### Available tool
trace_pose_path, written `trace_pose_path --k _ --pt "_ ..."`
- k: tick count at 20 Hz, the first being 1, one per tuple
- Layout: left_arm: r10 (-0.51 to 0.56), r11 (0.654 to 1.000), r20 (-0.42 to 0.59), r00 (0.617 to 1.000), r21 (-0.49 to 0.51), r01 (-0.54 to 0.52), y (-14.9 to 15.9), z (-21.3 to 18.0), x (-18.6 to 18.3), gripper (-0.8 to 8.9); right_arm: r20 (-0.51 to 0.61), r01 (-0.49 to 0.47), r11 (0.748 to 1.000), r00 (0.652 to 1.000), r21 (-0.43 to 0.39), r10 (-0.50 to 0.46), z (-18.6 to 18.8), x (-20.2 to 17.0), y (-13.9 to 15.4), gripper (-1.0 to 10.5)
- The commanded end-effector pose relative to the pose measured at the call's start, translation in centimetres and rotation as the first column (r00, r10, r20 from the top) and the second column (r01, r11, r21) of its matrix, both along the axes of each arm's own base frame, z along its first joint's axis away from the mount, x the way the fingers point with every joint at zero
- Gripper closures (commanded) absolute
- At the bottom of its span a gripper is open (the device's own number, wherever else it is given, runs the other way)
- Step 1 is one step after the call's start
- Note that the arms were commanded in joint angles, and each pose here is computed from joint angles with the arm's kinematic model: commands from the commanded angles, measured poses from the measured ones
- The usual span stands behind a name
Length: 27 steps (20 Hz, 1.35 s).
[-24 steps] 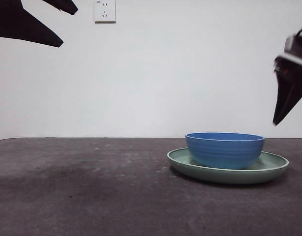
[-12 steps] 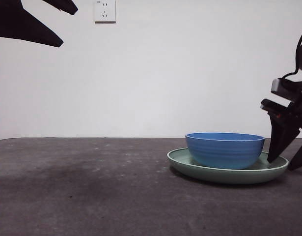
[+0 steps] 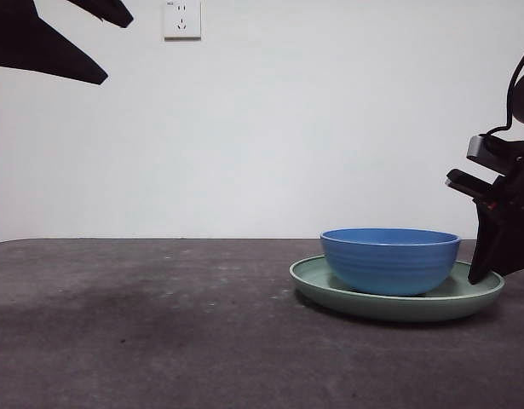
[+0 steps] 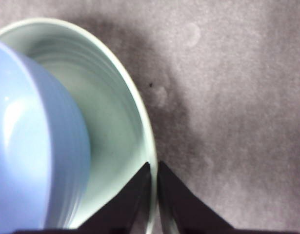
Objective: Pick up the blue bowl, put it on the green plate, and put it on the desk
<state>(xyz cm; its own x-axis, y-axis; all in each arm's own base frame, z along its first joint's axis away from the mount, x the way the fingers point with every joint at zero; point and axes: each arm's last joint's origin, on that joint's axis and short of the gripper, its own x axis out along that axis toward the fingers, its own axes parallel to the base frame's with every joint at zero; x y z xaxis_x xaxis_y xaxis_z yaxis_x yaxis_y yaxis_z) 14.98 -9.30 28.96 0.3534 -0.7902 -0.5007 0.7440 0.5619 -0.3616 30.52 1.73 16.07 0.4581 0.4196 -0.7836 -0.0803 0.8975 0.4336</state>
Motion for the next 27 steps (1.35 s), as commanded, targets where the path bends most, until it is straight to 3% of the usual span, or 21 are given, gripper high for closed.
trace_pose_path --k 1,9,13,15,20,27 --pt "-0.011 1.000 0.001 1.000 -0.001 0.011 -0.1 0.1 0.0 5.33 0.025 0.006 0.999 1.000 0.043 -0.007 0.8 0.4 0.1 9.3" --pt "-0.011 1.000 -0.001 1.000 0.000 0.011 -0.1 0.1 0.0 5.33 0.138 -0.011 0.990 0.990 0.141 -0.008 5.1 -1.0 0.7 9.3" --pt "-0.011 1.000 0.000 1.000 0.000 0.011 -0.1 0.1 0.0 5.33 0.169 -0.047 0.984 0.985 0.174 0.017 6.6 -1.8 2.6 9.3" --pt "-0.011 1.000 -0.001 1.000 0.000 0.011 -0.1 0.1 0.0 5.33 0.171 -0.077 0.978 0.984 0.192 0.044 6.8 -2.0 4.2 9.3" --pt "-0.011 1.000 -0.001 1.000 0.000 0.011 -0.1 0.1 0.0 5.33 0.199 -0.113 0.983 0.977 0.148 0.082 6.9 -2.6 8.1 9.3" --pt "-0.012 1.000 -0.001 1.000 0.000 0.012 -0.1 0.1 0.0 5.33 0.164 -0.119 0.979 0.982 0.164 0.092 4.7 -1.9 11.2 9.3"
